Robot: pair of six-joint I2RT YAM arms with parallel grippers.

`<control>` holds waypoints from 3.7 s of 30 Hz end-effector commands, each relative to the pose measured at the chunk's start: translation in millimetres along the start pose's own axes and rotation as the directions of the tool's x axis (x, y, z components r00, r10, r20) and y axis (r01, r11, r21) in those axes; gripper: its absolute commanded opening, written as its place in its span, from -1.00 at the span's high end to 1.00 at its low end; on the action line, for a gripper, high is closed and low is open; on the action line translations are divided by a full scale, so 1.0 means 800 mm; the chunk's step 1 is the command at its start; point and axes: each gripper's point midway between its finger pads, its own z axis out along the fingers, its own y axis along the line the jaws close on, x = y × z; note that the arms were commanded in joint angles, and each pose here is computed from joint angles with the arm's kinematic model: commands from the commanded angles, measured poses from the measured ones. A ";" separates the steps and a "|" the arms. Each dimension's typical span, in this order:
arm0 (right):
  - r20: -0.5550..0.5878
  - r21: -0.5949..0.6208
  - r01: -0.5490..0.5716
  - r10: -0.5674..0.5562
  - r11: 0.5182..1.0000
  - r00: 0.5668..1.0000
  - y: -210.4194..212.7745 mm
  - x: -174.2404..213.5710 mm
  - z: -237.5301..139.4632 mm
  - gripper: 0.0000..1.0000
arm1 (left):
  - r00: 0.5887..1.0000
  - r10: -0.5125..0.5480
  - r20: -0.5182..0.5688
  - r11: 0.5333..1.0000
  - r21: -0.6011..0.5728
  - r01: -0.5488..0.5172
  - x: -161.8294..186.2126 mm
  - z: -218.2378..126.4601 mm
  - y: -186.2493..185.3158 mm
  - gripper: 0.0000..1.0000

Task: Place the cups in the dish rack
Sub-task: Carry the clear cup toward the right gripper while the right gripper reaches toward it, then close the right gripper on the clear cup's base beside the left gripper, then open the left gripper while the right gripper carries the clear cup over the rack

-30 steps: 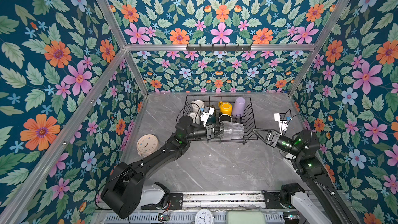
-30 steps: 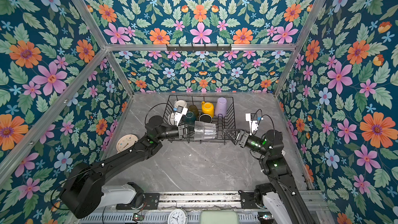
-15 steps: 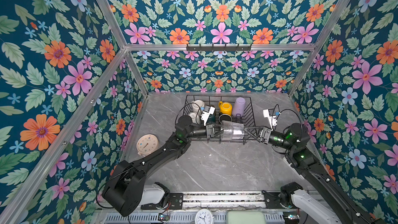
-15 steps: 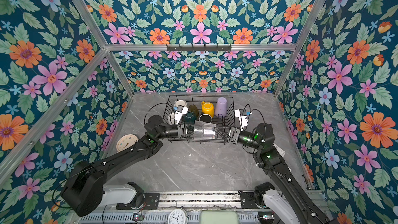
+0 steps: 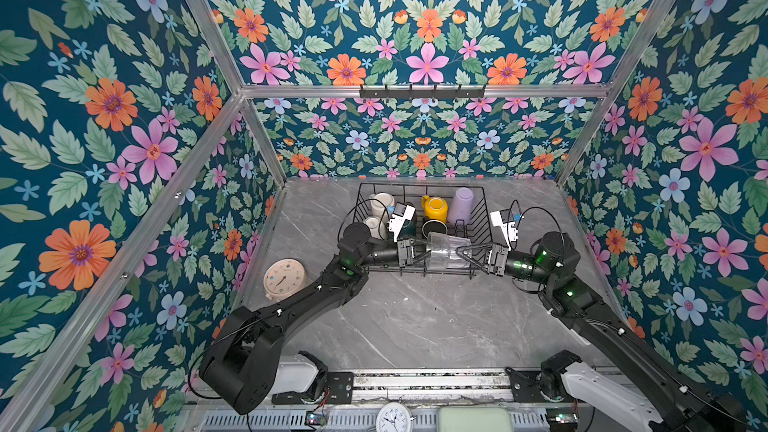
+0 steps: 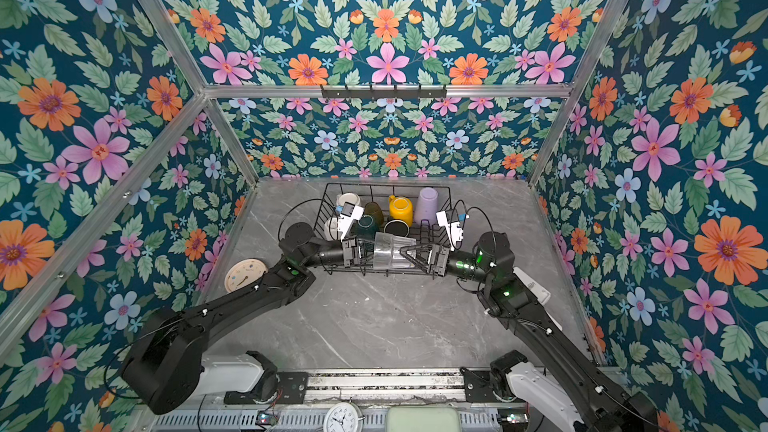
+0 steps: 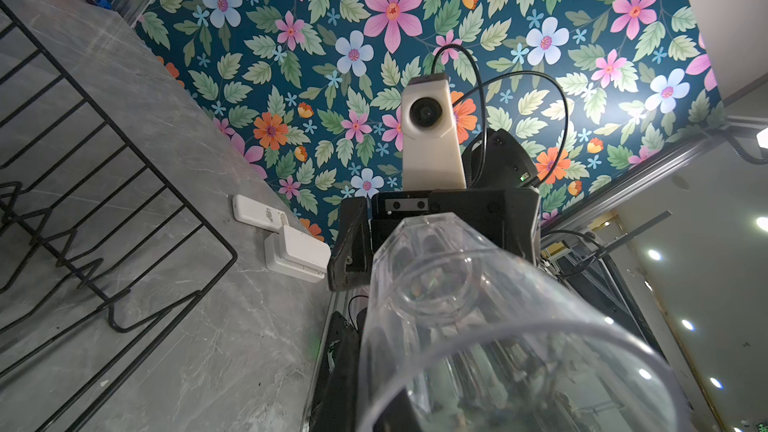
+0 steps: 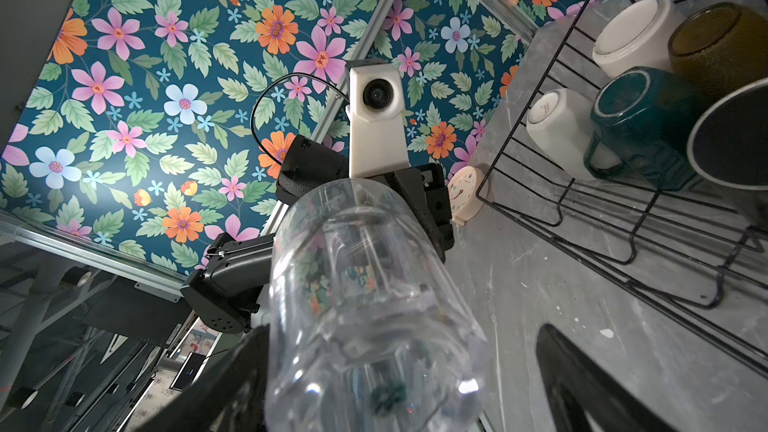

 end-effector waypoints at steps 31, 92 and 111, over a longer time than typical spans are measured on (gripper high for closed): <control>-0.145 -0.087 0.010 -0.023 0.996 0.989 0.010 0.027 0.030 -0.49 | 1.000 0.020 -0.010 0.994 0.109 -0.019 -0.006 0.001 -0.030 1.00; -0.219 0.782 0.264 -0.146 0.565 0.965 -0.061 -0.057 -0.085 1.00 | 0.854 0.490 0.176 0.530 -0.837 -0.132 -0.069 -0.199 0.025 -0.99; -0.440 0.845 0.411 0.009 0.342 0.898 -0.193 -0.097 -0.032 1.00 | 0.819 0.549 0.168 0.437 -0.893 -0.110 -0.054 -0.248 0.000 -0.99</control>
